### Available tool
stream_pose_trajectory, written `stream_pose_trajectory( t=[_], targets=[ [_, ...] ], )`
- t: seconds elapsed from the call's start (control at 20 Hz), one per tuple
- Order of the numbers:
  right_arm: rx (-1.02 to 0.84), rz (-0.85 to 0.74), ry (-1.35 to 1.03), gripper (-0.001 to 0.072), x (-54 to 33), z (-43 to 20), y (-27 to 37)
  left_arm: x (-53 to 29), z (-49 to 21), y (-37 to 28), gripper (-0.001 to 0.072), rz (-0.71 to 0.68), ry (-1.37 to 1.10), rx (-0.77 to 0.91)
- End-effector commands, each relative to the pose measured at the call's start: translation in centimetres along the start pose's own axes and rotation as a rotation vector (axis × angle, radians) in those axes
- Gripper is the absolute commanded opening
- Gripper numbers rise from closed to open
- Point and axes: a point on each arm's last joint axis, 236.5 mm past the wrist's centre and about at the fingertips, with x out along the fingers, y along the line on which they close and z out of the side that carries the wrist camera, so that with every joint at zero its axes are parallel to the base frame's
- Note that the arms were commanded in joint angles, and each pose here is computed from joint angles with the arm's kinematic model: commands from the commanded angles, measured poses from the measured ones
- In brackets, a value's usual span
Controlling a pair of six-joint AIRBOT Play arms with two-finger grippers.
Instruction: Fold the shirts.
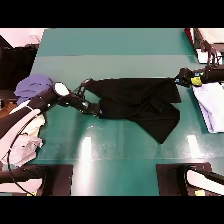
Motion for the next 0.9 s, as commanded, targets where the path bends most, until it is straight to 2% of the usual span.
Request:
stream_pose_trajectory(
  t=[0.0,0.05,0.1,0.15,0.2,0.3,0.4,0.5,0.6,0.7,0.85],
  targets=[
    [-0.001,0.006,0.031,0.0019,0.0,-0.7,0.2,2.7,-0.1,-0.8,0.0646,-0.028,-0.022,-0.056],
    [-0.001,0.007,0.039,0.0019,0.0,-0.9,0.2,2.7,0.3,-1.1,0.0645,-0.036,-0.039,-0.061],
    [-0.002,0.008,0.047,0.0019,0.0,-1.1,0.2,2.6,0.7,-1.4,0.0437,-0.043,-0.049,-0.063],
    [-0.003,0.011,0.062,0.0019,-0.1,-1.4,0.3,2.3,1.0,-1.5,0.0157,-0.044,-0.053,-0.054],
    [-0.012,0.016,0.082,0.0019,-0.2,-2.0,0.5,1.9,1.3,-1.8,0.0029,-0.039,-0.053,-0.027],
    [-0.036,0.028,0.134,0.0019,-1.0,-3.7,1.1,-0.6,2.2,-1.9,0.0022,0.013,-0.037,0.09],
    [-0.04,0.037,0.174,0.0019,-1.9,-6.4,1.6,-6.3,5.0,-0.7,0.0022,0.128,-0.085,0.17],
    [-0.031,0.066,0.202,0.0019,-2.8,-9.8,2.5,-14.2,9.1,0.9,0.0022,0.26,-0.23,0.216],
    [0.009,0.159,0.234,0.0019,-3.7,-12.9,4.9,-23.0,13.3,1.5,0.0022,0.346,-0.434,0.224],
    [0.022,0.262,0.26,0.0019,-4.7,-15.4,7.7,-29.0,15.9,0.8,0.0022,0.378,-0.573,0.238],
    [-0.001,0.283,0.238,0.0019,-4.5,-17.4,9.4,-31.9,17.8,-1.7,0.0022,0.366,-0.682,0.28]
  ],
)
